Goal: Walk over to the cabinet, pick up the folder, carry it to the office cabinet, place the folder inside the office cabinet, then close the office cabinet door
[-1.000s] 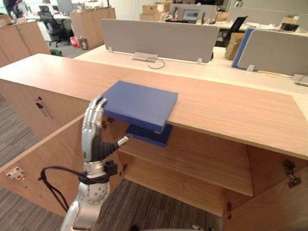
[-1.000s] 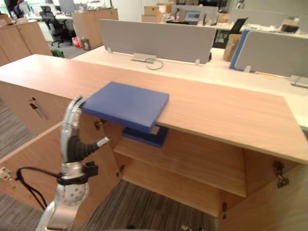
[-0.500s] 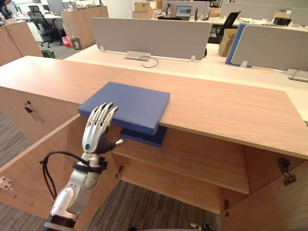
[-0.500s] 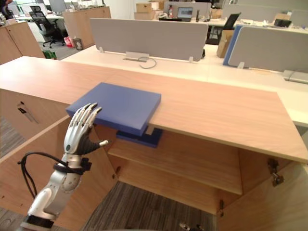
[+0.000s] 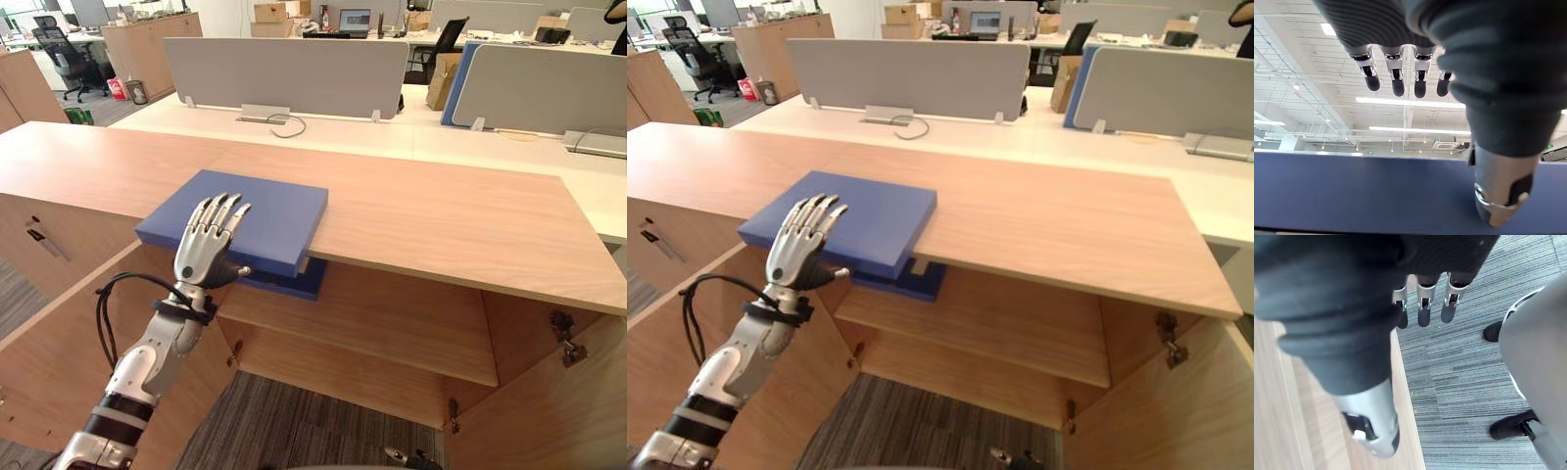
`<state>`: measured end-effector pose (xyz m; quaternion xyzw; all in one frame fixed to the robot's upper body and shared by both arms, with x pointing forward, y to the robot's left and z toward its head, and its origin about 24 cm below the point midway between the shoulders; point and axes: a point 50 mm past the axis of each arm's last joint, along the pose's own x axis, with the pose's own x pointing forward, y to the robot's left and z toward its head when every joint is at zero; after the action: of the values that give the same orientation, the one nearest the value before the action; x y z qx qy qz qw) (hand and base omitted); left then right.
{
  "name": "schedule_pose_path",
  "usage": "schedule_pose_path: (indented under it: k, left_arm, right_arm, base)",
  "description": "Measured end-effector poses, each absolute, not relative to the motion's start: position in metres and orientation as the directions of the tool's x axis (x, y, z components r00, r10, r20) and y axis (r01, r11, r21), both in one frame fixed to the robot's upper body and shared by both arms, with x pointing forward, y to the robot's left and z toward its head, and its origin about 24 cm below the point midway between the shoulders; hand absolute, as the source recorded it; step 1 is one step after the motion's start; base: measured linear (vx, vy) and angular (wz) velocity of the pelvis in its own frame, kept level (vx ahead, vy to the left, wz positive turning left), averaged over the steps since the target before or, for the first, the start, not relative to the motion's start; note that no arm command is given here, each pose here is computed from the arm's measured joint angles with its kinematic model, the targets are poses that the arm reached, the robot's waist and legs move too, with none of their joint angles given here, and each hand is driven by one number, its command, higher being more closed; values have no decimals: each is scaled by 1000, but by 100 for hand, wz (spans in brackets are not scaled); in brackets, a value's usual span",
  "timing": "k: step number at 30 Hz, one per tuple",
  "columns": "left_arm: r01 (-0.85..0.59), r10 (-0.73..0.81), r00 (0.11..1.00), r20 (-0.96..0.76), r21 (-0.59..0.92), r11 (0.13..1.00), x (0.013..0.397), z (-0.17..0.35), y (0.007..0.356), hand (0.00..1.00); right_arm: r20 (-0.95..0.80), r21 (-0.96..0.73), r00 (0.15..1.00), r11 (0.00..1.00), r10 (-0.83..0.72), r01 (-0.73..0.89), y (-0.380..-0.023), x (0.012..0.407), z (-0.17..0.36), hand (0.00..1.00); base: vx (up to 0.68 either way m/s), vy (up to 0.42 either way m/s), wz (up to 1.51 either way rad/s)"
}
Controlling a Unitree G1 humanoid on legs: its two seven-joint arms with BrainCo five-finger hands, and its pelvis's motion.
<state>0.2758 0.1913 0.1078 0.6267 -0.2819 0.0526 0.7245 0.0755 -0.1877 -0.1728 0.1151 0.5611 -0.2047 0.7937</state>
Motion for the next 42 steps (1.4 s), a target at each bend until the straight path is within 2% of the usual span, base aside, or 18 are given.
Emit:
schedule_pose_path:
  k: [5,20,21,31,38,42]
  left_arm:
    - [-392,-303,853,425,905,166,283,103,191,0]
    - [-299,-274,907,321,947,118,291,90,201,0]
    - [-289,-270,912,310,951,113,291,88,203,100]
    - [-312,-231,914,334,942,126,294,92,206,100]
    - [-343,-183,911,371,924,167,296,95,208,100]
    - [-362,-108,912,397,899,244,294,93,206,100]
  right_arm:
    - [-938,-45,287,890,-194,453,-187,77,-173,0]
    - [-938,-41,291,891,-191,453,-187,78,-172,0]
    - [-938,-39,292,891,-189,452,-187,78,-172,0]
    - [-939,-31,292,888,-183,458,-187,78,-172,0]
    - [-942,-11,283,858,-182,514,-187,76,-173,0]
    - [-942,-11,282,857,-182,515,-187,76,-173,0]
  base:
    - [-2,4,-1]
    - [-14,10,-3]
    - [0,0,0]
    - [-25,16,-3]
    - [-5,4,0]
    - [0,0,0]
